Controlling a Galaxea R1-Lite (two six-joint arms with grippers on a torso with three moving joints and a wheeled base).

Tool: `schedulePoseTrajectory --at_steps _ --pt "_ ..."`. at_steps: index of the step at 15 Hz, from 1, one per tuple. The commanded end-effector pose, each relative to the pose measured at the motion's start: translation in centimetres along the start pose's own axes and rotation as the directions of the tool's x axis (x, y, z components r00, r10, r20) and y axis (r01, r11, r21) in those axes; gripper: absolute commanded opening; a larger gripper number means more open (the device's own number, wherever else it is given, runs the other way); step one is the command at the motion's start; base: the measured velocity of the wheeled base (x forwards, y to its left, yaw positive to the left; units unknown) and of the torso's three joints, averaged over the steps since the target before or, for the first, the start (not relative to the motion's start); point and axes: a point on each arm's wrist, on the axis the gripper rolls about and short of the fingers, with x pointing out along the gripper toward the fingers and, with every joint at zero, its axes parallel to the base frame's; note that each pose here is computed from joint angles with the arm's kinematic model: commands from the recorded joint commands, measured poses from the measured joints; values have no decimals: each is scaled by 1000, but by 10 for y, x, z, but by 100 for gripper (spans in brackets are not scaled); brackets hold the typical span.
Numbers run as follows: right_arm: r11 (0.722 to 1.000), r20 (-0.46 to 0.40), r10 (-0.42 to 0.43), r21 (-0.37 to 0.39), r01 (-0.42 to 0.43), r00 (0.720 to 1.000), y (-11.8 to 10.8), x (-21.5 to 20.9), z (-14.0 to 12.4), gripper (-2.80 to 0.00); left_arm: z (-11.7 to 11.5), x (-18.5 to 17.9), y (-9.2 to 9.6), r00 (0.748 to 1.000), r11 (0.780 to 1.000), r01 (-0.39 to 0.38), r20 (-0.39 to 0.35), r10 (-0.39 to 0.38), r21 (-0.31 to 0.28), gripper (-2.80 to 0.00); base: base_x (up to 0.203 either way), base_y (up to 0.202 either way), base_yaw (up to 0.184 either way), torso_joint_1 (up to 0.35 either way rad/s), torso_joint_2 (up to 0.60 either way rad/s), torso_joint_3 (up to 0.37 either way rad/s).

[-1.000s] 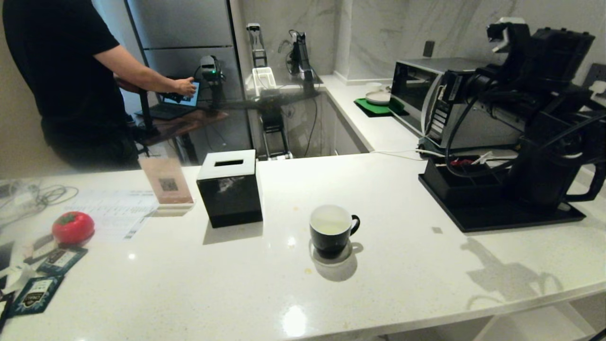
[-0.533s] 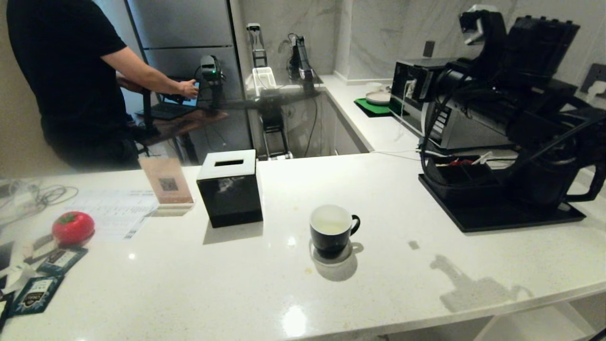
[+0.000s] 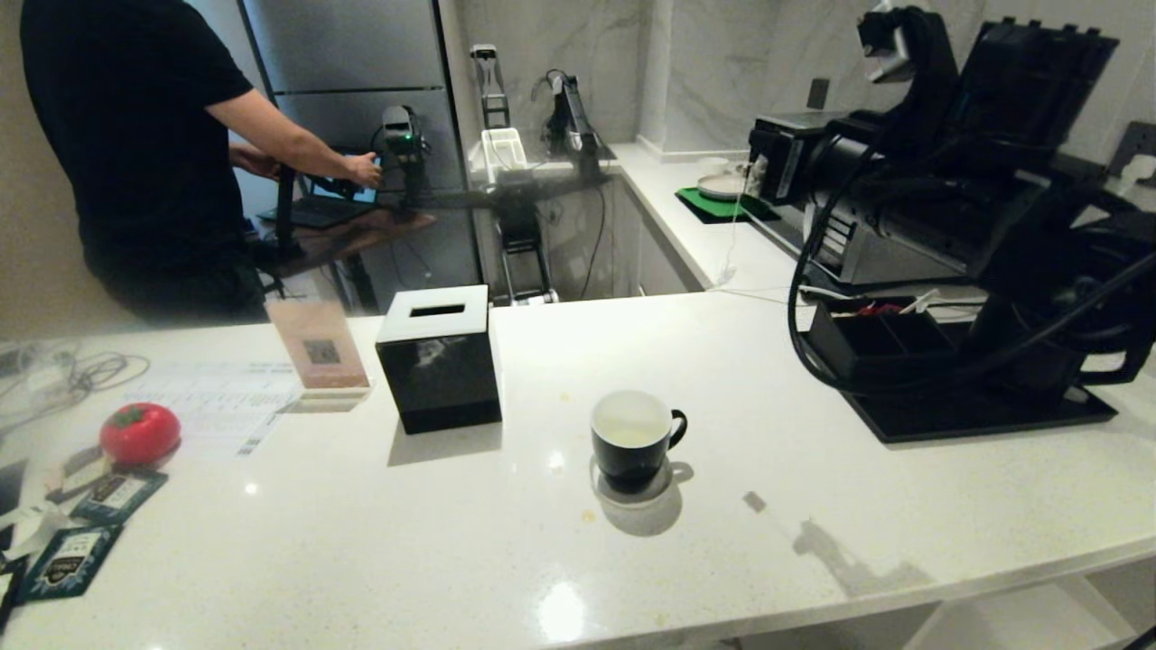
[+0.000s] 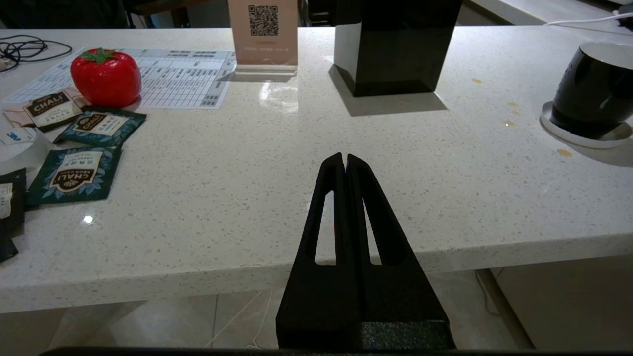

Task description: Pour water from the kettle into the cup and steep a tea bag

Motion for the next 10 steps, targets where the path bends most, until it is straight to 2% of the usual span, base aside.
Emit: schedulePoseTrajectory --at_steps 1,5,10 --pt "1000 10 20 6 -20 1000 6 -16 9 -280 0 0 0 1000 1000 0 -1 0 -1 -280 0 0 0 0 0 0" --pt "997 -17 78 17 -77 997 24 -33 5 -280 0 0 0 1000 1000 0 -1 0 -1 -280 0 0 0 0 0 0" --pt "990 -6 140 33 -140 990 44 -32 2 -280 0 0 0 1000 1000 0 -1 0 -1 -280 0 0 0 0 0 0"
